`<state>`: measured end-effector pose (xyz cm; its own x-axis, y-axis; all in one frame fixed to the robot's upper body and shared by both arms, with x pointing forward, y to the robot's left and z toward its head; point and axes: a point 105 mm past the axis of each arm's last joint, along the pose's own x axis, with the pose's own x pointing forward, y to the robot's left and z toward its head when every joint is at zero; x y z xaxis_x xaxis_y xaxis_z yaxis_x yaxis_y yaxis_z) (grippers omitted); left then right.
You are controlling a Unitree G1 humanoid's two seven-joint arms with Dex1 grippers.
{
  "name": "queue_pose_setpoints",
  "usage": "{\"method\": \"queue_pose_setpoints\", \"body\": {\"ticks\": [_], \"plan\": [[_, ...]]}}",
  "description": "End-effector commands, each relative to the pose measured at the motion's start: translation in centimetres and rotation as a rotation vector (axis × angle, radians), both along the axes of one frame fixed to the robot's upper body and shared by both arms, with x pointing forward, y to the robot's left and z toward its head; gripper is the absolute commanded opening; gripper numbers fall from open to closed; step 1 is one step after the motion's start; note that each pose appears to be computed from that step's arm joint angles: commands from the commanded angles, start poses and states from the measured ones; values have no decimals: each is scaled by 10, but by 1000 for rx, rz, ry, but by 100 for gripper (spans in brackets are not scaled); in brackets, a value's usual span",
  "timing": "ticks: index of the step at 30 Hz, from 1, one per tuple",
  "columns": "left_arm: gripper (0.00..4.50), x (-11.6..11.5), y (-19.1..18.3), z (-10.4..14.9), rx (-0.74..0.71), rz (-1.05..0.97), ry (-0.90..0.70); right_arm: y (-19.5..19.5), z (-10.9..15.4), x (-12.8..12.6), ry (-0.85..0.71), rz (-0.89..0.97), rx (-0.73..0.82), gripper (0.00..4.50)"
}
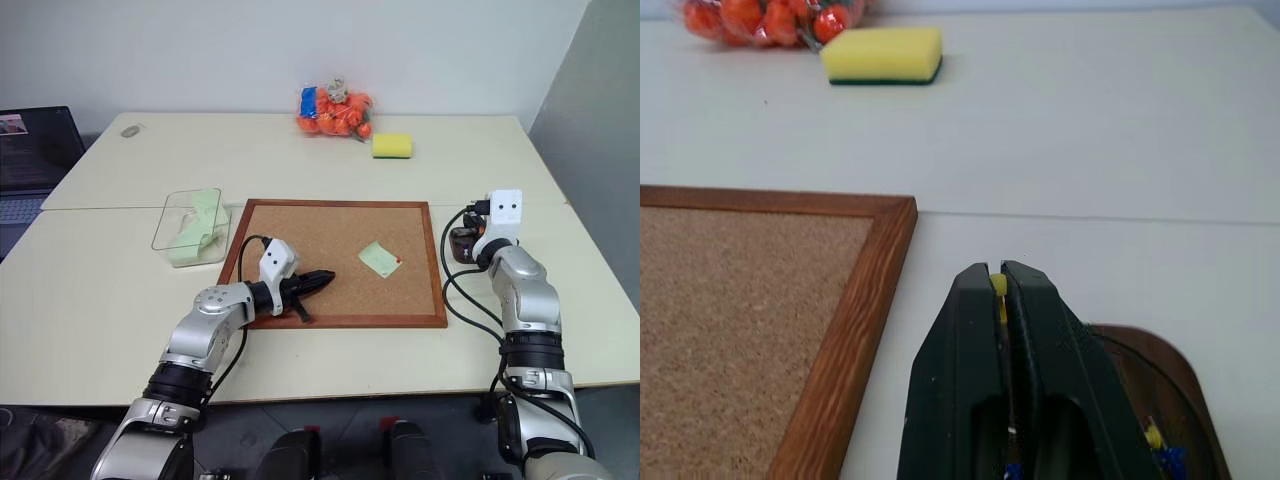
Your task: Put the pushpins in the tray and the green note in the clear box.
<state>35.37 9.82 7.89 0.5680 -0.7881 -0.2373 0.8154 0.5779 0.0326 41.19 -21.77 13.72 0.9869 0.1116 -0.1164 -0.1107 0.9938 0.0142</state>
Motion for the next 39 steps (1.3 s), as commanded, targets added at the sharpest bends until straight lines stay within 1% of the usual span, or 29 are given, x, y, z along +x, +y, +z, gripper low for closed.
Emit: {"method": "queue_pose_setpoints", "body": {"ticks": [1,5,6,8,9,10,17,18,21,26,27,29,31,34,37,39], "plan": [[0,-5,0,-19,23,-7,73,-15,1,0,2,-63,12,3],[0,-7,0,-20,23,-8,75,-28,-6,2,16,-123,-2,3],[0,-7,0,-21,23,-8,76,-29,-6,2,18,-127,2,41],[0,-8,-1,-21,22,-8,77,-31,-8,4,22,-134,8,72],[0,-8,-1,-21,22,-8,77,-31,-9,4,24,-137,10,99],[0,-8,-1,-21,21,-8,78,-32,-9,5,26,-144,13,112],[0,-9,0,-21,19,-10,81,-36,-10,9,21,-158,14,254],[0,-9,0,-21,19,-9,82,-36,-10,9,21,-158,12,268],[0,-9,0,-21,17,-9,82,-36,-10,10,19,-158,10,334],[0,-9,-1,-20,16,-9,78,-34,-9,11,17,-154,3,423],[0,-9,-2,-20,16,-9,77,-34,-8,11,13,-149,2,448],[0,-8,-1,-20,17,-9,76,-32,-5,11,0,-138,-5,448],[0,-8,-1,-19,18,-7,74,-25,4,7,-43,-77,-17,448],[0,-8,0,-19,20,-6,73,0,8,-8,-67,127,-112,448],[0,-10,0,-20,23,-14,75,31,13,-33,-90,370,-108,448],[0,-11,-1,-20,24,-20,76,47,12,-48,-86,489,-133,448]]}}
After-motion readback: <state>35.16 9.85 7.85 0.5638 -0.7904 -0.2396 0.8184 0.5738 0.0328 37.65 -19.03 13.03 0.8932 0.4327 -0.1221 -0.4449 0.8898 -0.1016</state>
